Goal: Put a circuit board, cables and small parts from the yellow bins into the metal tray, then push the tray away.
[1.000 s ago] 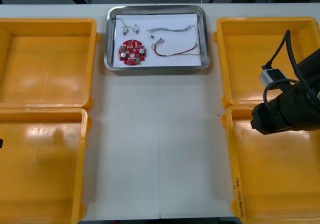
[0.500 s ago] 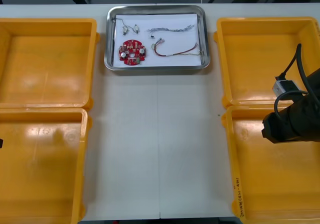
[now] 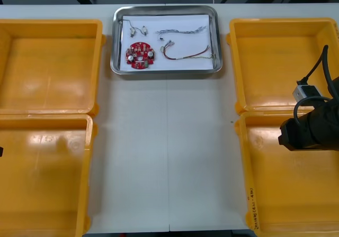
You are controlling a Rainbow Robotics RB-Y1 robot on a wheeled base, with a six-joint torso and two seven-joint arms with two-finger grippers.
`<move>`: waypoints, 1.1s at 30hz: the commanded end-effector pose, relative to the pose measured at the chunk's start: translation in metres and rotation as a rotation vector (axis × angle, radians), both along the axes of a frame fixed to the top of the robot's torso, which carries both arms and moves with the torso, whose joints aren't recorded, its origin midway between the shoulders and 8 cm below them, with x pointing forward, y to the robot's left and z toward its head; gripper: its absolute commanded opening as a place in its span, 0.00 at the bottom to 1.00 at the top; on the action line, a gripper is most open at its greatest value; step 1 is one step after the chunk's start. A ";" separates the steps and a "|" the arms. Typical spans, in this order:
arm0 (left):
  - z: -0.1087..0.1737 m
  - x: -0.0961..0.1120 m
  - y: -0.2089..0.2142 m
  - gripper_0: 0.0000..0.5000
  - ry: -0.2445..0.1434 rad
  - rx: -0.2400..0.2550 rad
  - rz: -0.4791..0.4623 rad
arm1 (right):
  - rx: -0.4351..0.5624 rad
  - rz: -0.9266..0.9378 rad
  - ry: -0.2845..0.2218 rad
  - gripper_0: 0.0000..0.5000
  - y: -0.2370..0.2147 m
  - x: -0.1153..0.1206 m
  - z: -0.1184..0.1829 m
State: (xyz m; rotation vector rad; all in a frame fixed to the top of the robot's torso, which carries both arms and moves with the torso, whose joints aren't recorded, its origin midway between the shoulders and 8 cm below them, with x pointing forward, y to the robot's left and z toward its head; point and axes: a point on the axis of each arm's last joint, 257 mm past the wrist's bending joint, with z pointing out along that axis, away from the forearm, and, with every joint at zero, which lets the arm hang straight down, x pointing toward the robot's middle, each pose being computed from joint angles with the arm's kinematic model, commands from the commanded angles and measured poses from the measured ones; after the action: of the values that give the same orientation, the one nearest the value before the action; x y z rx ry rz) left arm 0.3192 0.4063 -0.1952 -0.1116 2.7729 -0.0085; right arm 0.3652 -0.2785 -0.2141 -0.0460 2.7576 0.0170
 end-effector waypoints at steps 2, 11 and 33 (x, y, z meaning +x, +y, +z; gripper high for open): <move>0.009 -0.006 0.011 1.00 -0.001 0.039 0.014 | 0.027 -0.026 -0.036 1.00 0.002 0.002 0.009; 0.009 -0.006 0.011 1.00 -0.001 0.039 0.014 | 0.030 -0.023 -0.035 1.00 0.002 0.002 0.009; 0.009 -0.006 0.011 1.00 -0.001 0.039 0.014 | 0.025 -0.027 -0.038 1.00 0.001 0.003 0.009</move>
State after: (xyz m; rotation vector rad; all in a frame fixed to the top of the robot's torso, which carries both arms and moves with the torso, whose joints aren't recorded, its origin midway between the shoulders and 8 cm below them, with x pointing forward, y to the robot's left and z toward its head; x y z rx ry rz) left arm 0.3192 0.4063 -0.1952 -0.1116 2.7729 -0.0085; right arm 0.3647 -0.2784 -0.2146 -0.0463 2.7593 0.0186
